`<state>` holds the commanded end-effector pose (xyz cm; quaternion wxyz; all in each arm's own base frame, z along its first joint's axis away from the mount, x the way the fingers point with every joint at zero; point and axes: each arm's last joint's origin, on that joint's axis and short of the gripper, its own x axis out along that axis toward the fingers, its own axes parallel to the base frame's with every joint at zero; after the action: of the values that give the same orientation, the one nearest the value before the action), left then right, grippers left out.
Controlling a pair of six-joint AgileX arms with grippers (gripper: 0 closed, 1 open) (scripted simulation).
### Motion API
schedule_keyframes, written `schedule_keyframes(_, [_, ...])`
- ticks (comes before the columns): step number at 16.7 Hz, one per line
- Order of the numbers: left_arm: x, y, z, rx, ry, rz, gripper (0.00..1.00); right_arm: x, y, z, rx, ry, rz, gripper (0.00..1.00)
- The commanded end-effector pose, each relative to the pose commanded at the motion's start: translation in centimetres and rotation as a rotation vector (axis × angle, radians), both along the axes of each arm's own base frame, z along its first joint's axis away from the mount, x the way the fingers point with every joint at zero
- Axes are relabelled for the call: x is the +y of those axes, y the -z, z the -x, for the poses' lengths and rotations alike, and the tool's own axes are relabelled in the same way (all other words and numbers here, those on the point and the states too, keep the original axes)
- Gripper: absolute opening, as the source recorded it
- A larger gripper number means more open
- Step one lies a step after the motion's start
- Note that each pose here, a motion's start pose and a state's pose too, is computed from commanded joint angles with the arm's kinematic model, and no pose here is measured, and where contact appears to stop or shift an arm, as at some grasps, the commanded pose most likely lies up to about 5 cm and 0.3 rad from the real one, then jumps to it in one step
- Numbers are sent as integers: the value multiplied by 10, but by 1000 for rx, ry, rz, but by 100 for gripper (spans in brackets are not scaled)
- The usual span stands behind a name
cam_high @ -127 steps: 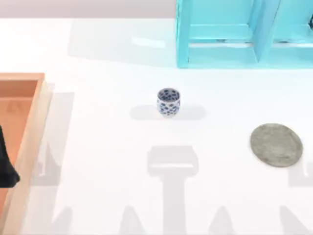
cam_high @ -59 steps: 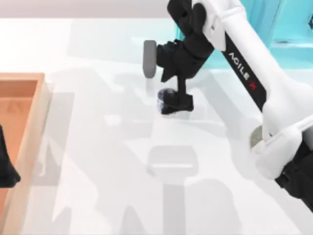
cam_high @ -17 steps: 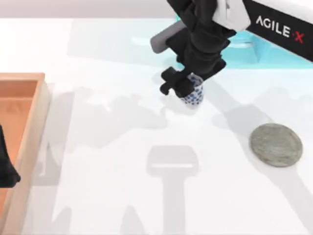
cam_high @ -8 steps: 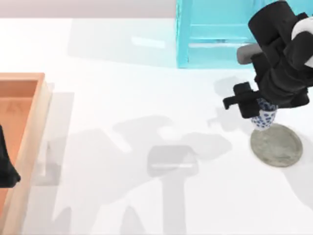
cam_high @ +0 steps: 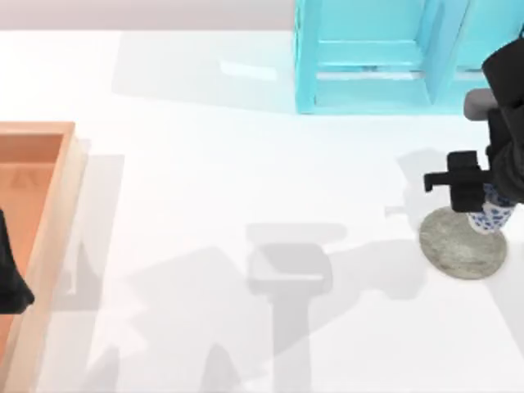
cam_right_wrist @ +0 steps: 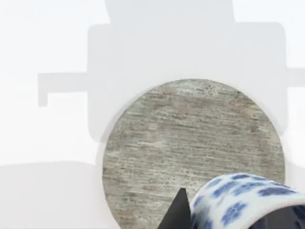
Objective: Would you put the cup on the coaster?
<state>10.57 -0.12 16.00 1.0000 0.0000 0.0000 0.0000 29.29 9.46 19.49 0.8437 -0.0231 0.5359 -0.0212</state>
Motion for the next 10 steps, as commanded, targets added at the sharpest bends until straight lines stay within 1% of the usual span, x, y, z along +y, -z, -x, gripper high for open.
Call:
schedule_keyframes(5, [0, 0, 0, 0, 0, 0, 100, 2, 2, 0, 6, -6, 0, 0])
schedule_keyframes(10, [0, 0, 0, 0, 0, 0, 100, 1, 25, -9, 2, -5, 0, 0])
